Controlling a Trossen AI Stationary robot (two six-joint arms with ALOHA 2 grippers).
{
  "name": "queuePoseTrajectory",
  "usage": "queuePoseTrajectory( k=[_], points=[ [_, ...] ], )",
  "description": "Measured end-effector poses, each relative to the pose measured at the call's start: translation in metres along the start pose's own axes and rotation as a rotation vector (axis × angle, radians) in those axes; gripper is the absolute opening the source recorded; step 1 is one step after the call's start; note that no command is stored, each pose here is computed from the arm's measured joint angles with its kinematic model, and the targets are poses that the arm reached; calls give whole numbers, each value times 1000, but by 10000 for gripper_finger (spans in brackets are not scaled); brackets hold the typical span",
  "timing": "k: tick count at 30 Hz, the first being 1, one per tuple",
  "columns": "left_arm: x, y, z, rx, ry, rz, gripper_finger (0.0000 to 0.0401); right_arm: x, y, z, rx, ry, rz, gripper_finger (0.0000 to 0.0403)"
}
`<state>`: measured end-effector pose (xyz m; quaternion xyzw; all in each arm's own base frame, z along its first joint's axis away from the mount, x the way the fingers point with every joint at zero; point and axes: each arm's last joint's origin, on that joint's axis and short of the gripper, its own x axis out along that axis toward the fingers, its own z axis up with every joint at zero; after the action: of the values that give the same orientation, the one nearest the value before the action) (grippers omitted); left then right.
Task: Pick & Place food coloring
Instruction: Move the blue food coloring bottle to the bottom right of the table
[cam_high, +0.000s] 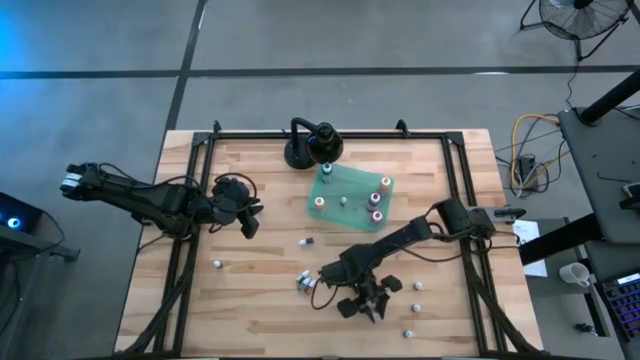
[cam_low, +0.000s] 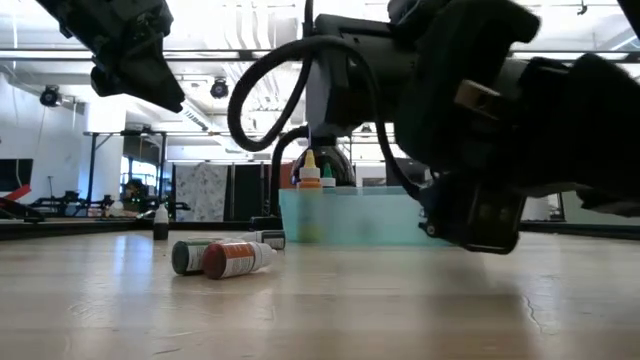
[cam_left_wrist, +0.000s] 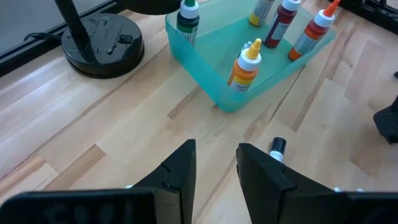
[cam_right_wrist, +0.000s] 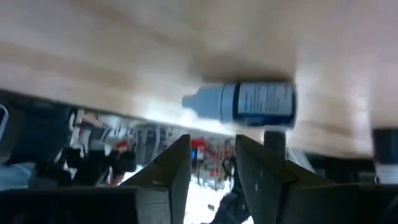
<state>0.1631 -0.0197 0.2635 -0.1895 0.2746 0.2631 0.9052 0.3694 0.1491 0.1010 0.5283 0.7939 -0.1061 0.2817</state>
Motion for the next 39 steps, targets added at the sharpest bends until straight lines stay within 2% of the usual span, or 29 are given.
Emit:
queuePoseTrajectory(
  k=[5, 11, 15, 19, 20, 22, 24, 29, 32, 36, 39],
  points=[
    [0, 0, 0, -8, -1, -1, 90, 2, 3, -5, -16, -161, -45, 139],
    [0, 0, 0, -9, -1, -1, 90, -3, 16, -44, -179, -376, -72, 160],
    [0, 0, 0, -9, -2, -1, 90, -4, 17, -72, -371, -531, -153, 164],
    [0, 0, 0, -11, -5, -3, 90, -11, 20, -105, -675, -702, -238, 157],
    [0, -1, 1, -13, -7, -5, 90, -12, 19, -110, -700, -725, -250, 155],
    [0, -1, 1, -13, -7, -5, 90, -11, 20, -114, -670, -789, -246, 148],
    [0, -1, 1, -14, -8, -6, 90, -9, 19, -116, -668, -818, -258, 142],
    [0, -1, 1, -14, -8, -6, 90, 2, 16, -117, -891, -789, -383, 133],
    [0, -1, 1, -2, -7, -4, 90, 3, 15, -116, -911, -781, -399, 130],
    [0, -1, 1, -6, -7, -5, 90, 1, 14, -114, -805, -835, -379, 134],
    [0, -1, 1, -7, -7, -4, 90, 1, 14, -114, -777, -881, -379, 139]
  ],
)
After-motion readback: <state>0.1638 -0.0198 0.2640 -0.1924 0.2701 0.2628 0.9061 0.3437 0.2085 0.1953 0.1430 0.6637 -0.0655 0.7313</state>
